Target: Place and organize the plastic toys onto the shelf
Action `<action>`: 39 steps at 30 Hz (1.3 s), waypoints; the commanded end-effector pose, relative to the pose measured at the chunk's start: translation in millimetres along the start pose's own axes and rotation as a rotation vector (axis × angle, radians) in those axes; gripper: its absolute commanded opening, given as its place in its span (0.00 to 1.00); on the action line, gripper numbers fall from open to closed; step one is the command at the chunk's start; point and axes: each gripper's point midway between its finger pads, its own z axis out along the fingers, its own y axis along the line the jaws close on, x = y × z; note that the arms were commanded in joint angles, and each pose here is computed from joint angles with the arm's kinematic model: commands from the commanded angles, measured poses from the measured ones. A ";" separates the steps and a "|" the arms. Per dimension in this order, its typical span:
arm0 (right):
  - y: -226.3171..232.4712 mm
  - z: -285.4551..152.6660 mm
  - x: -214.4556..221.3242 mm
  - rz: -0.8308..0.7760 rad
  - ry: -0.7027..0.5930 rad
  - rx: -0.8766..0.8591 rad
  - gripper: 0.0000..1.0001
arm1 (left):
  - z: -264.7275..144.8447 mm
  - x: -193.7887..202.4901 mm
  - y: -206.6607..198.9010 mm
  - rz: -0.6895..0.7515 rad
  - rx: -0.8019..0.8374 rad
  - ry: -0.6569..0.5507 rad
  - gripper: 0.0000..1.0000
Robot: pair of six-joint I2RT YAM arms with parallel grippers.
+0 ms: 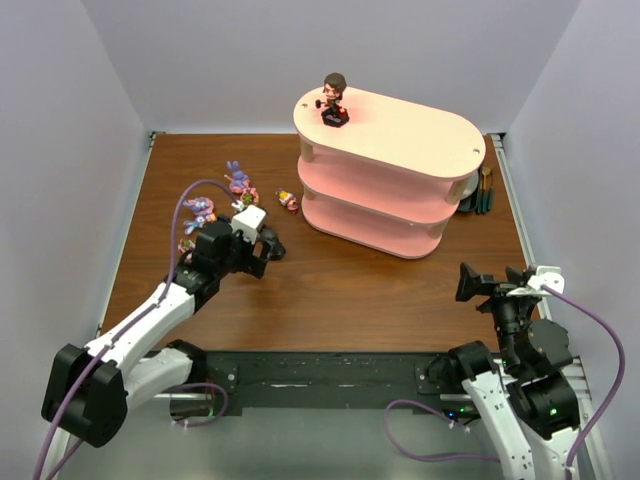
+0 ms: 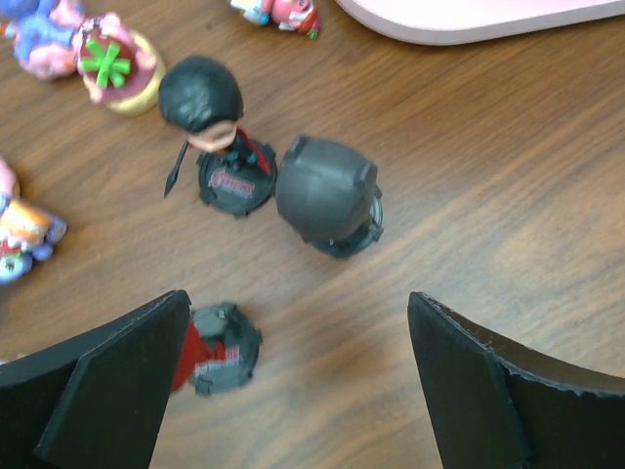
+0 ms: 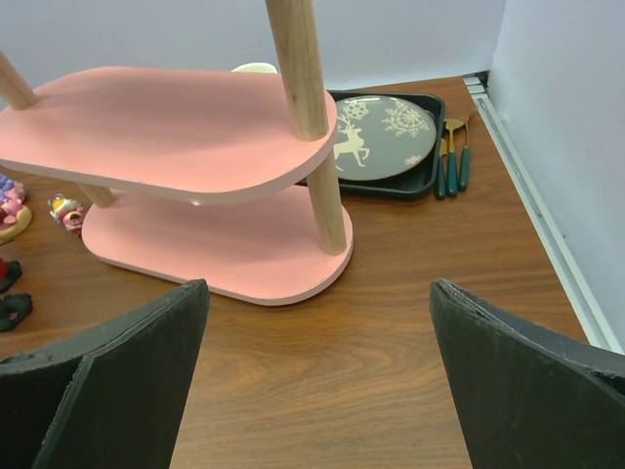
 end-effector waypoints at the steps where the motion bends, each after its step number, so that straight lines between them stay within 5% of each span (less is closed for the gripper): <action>1: 1.3 -6.6 -10.7 0.029 -0.046 -0.018 0.99 | 11.6 -21.3 -3.7 0.107 0.082 -0.110 0.98; 39: 4.1 -5.4 -9.7 0.028 -0.043 -0.036 0.99 | 61.2 -14.4 -5.8 0.084 0.308 -0.106 0.67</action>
